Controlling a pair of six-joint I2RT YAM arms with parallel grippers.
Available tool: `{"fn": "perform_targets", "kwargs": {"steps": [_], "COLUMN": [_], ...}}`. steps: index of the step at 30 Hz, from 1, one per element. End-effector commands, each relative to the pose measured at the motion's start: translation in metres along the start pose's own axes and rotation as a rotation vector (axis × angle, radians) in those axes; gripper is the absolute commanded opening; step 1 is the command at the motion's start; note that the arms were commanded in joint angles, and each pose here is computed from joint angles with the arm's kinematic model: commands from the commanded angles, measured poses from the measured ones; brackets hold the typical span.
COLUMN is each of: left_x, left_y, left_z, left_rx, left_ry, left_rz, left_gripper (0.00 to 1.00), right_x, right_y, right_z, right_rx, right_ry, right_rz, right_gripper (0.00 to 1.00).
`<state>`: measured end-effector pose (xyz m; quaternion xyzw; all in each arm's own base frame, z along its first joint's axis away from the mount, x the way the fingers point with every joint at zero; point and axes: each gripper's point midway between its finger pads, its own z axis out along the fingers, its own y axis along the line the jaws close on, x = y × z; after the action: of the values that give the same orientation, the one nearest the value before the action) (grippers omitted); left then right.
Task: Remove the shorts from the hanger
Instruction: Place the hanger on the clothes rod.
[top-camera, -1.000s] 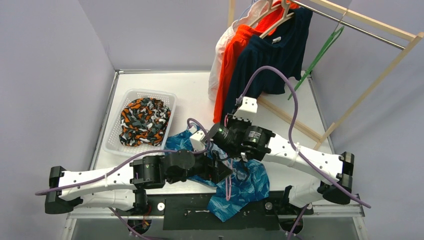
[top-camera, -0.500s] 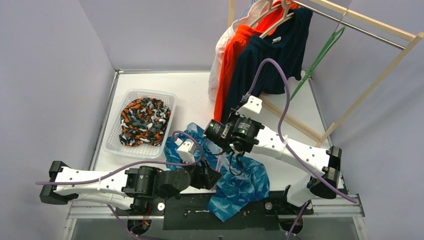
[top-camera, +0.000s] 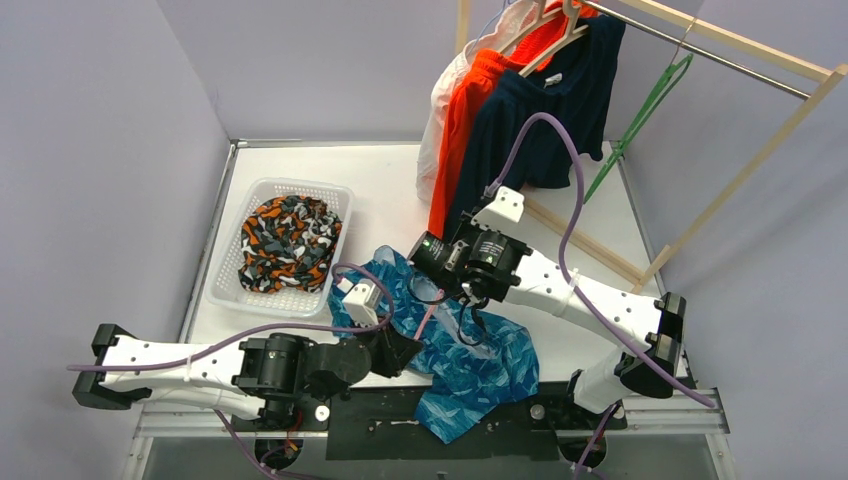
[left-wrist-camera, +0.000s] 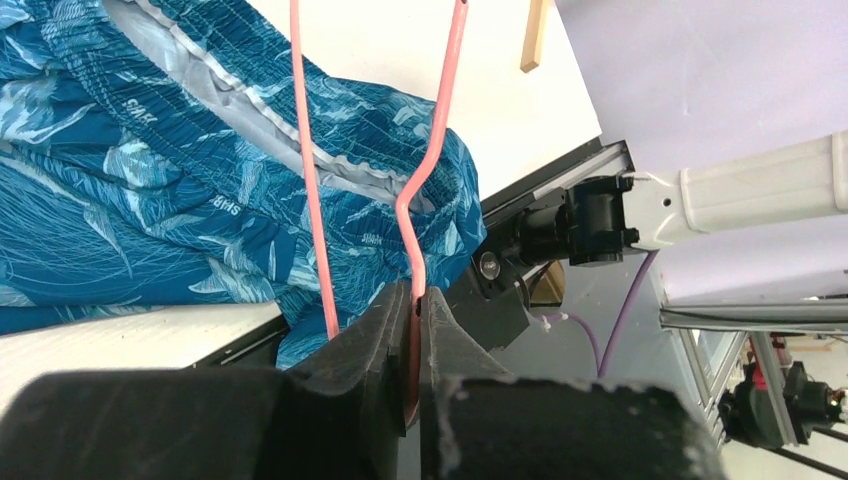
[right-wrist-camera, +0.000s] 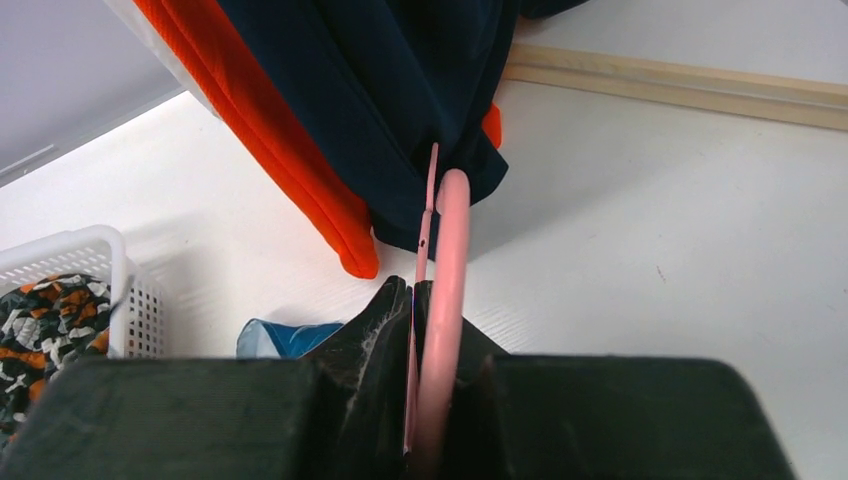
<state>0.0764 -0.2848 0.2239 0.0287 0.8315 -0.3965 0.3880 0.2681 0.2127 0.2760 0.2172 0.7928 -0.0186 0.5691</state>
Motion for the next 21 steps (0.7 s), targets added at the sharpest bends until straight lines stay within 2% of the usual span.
{"fn": "perform_targets", "kwargs": {"steps": [1, 7, 11, 16, 21], "left_x": [-0.017, -0.031, -0.043, -0.053, -0.053], "left_y": [0.008, 0.004, -0.002, -0.013, -0.019], "left_z": [-0.007, -0.012, -0.017, -0.023, -0.011], "left_rx": [-0.034, -0.021, 0.003, 0.063, 0.086], "left_ry": [-0.059, -0.092, -0.117, -0.118, -0.066], "left_rz": [0.008, 0.073, 0.102, 0.114, 0.118], "left_gripper": [0.00, 0.00, 0.00, 0.00, 0.00], "right_x": [-0.028, -0.030, -0.031, -0.033, -0.029], "right_y": [0.007, 0.010, 0.006, 0.005, -0.002], "right_z": [-0.010, -0.025, -0.037, -0.053, -0.068], "right_rx": [-0.039, -0.179, -0.312, -0.454, -0.549], "right_ry": [-0.052, -0.013, 0.034, 0.088, 0.142], "right_rz": [0.067, 0.065, 0.135, 0.080, 0.043], "right_gripper": [0.08, 0.33, 0.49, 0.62, 0.75]}}
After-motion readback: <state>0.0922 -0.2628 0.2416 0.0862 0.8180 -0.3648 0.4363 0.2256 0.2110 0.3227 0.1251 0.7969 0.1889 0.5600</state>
